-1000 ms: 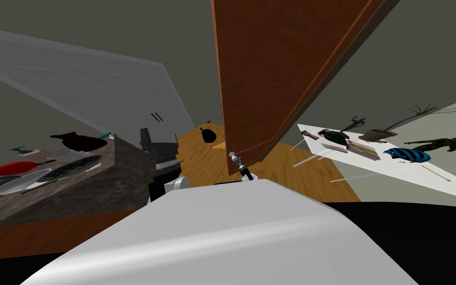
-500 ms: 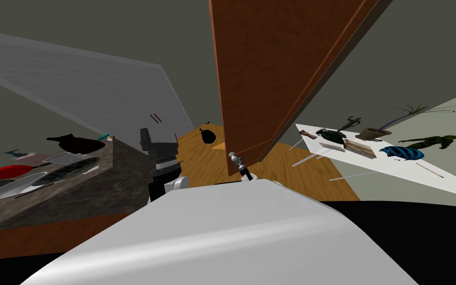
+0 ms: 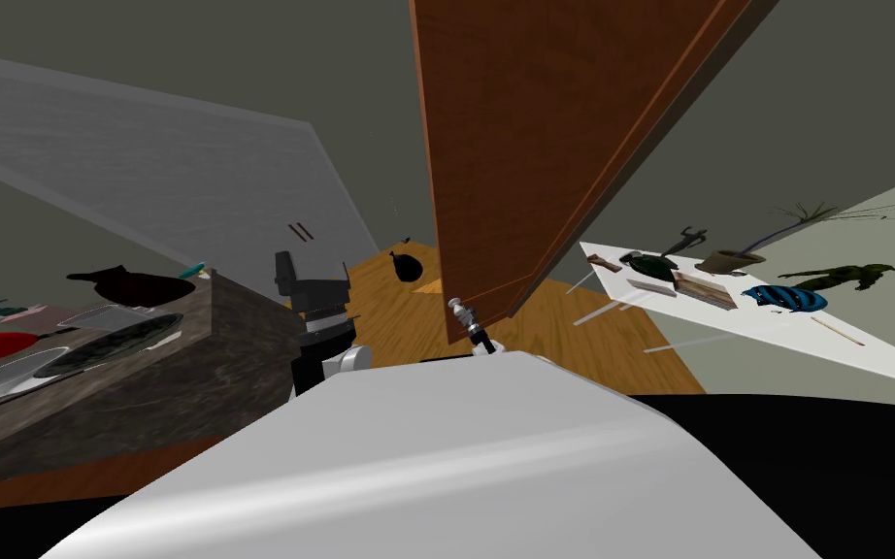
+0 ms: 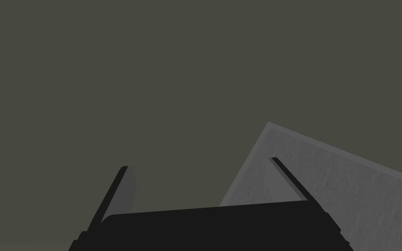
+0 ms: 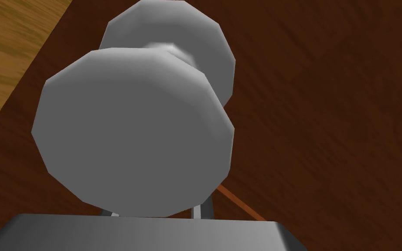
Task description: Push the door open
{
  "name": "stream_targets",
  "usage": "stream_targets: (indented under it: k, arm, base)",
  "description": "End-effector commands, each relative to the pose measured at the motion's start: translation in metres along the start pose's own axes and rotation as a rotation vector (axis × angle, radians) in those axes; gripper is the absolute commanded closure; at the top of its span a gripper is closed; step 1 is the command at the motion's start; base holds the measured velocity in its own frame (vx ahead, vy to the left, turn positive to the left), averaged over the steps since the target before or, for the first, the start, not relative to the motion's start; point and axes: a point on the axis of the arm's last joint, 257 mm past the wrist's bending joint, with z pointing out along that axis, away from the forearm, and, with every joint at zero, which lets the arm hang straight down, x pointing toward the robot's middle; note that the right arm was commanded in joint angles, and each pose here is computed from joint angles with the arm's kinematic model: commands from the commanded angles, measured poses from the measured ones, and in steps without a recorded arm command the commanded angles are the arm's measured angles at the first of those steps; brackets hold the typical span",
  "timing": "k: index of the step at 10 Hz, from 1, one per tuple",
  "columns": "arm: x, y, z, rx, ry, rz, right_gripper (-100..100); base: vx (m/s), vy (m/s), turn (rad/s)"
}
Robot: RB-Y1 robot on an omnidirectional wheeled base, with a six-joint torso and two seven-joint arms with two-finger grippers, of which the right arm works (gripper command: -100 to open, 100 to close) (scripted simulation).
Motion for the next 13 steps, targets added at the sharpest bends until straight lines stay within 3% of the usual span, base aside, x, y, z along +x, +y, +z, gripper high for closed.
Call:
stream_targets:
  k: [1,6,9,10,13]
  arm:
    - [0.018,0.008,0.011,-0.026,0.038,0.033,100]
    - [0.007,0.002,0.0051,-0.01,0.013,0.026,100]
    - [0.018,0.008,0.011,-0.026,0.038,0.033,100]
    - [0.002,-0.001,-0.0023,-0.012,-0.012,0.073,100]
    - [0.002,0.002,-0.0034,-0.04,-0.023,0.168,100]
  base:
    - [0.029,0.02,-0.036]
    - [0.003,0.003,0.006]
    - [-0.005,-0.001,-0.004]
    - [0.056,0.008,0.009]
    - [0.095,0.03,-0.01]
